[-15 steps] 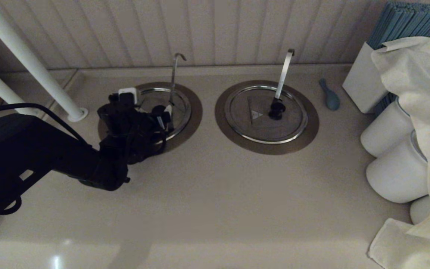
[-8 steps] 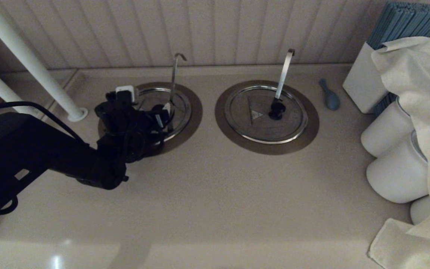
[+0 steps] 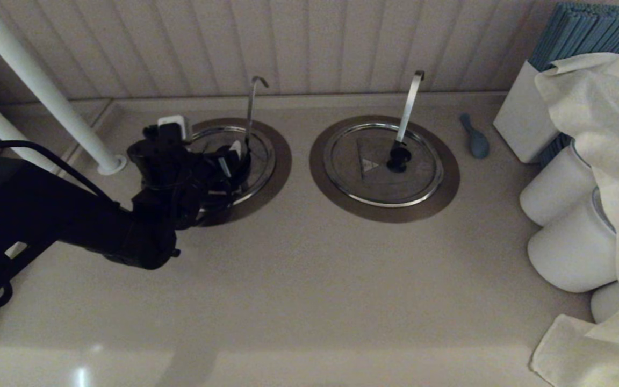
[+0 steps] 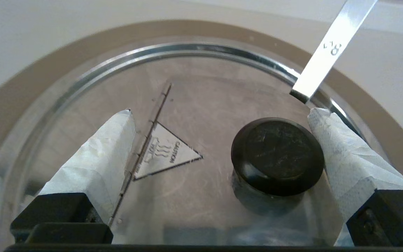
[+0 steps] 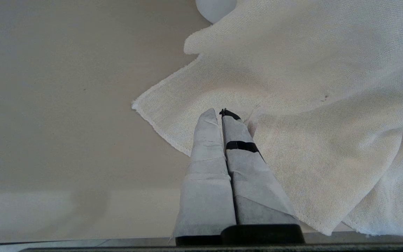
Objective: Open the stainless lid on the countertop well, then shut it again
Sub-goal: Open the lid
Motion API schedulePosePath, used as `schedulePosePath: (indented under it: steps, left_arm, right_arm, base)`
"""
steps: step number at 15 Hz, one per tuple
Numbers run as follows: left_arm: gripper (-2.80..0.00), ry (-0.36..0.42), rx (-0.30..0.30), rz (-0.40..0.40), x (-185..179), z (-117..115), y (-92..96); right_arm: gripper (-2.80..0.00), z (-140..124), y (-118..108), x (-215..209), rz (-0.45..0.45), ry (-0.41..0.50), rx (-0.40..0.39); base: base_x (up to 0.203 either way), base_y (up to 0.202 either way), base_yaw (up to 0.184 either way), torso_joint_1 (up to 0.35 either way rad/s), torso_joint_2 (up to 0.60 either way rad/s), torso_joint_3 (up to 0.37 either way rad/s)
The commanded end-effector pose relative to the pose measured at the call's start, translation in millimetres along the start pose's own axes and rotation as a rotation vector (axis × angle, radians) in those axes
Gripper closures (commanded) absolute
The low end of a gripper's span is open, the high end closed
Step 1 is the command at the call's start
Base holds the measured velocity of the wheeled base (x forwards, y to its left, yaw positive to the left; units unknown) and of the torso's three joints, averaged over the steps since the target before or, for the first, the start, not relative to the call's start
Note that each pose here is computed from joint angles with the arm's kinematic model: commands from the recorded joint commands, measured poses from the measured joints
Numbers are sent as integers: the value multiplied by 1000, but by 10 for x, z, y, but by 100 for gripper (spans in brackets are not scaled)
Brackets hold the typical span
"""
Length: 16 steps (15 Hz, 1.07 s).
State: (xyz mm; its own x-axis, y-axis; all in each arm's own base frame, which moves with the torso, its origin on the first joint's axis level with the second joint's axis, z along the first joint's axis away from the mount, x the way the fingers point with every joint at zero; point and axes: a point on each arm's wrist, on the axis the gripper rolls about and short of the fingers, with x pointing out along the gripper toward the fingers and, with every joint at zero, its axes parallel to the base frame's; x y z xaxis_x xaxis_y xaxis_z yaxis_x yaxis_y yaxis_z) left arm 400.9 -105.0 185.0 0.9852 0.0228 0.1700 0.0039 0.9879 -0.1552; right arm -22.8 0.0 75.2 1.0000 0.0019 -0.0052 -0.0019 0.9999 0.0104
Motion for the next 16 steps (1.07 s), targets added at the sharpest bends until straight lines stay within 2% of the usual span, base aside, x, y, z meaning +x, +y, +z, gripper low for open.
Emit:
schedulePosePath:
  steps: [1,8,12,16]
  left_arm:
    - [-280,-21,-6,5,-6,73,21]
    - [-280,-53,-23,21,-1,209,104]
    - [-280,-68,-20,37,34,264,234]
    - [-280,-89,-32,47,28,357,283]
  right_arm:
    - [0,2,0,0,0,1,0]
    - [0,-2,0,1,0,2,0]
    - [0,-2,0,0,0,0,0]
    - [0,-2,0,0,1,1,0]
  base:
    - [0,0,0,0,0,0]
    - [0,0,0,0,0,0]
    - [0,0,0,0,0,0]
    - [0,0,0,0,0,0]
